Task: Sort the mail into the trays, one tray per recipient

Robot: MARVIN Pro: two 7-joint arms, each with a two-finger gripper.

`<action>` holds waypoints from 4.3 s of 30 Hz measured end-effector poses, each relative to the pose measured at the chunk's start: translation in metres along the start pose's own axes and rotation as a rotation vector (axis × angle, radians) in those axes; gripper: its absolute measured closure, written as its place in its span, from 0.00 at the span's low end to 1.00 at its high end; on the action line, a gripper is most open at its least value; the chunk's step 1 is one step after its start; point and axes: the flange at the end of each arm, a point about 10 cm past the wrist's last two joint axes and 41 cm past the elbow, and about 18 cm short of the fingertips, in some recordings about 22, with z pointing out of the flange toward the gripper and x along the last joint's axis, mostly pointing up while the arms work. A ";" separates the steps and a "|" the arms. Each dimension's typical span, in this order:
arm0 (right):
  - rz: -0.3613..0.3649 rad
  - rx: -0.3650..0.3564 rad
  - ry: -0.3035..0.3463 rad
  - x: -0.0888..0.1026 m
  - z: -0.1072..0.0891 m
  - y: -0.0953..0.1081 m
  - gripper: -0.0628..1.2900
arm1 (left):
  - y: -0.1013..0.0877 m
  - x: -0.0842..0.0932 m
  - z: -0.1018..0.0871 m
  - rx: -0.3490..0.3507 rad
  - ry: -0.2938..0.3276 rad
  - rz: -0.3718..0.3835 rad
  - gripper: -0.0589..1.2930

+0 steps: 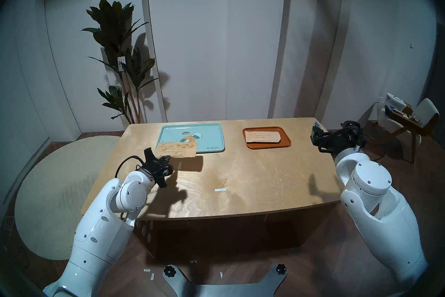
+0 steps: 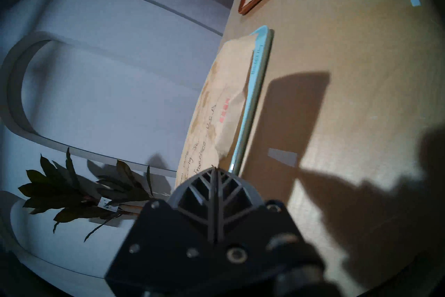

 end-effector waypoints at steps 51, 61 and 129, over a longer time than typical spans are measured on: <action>-0.003 0.001 -0.002 -0.001 0.001 0.000 0.03 | 0.027 0.099 0.129 -0.147 -0.039 -0.090 0.98; -0.004 0.000 -0.005 -0.002 0.001 0.000 0.03 | 0.023 0.095 0.148 -0.161 -0.062 -0.092 0.98; -0.007 0.000 -0.006 -0.003 0.002 0.000 0.03 | -0.160 0.086 0.194 0.121 0.040 -0.447 0.03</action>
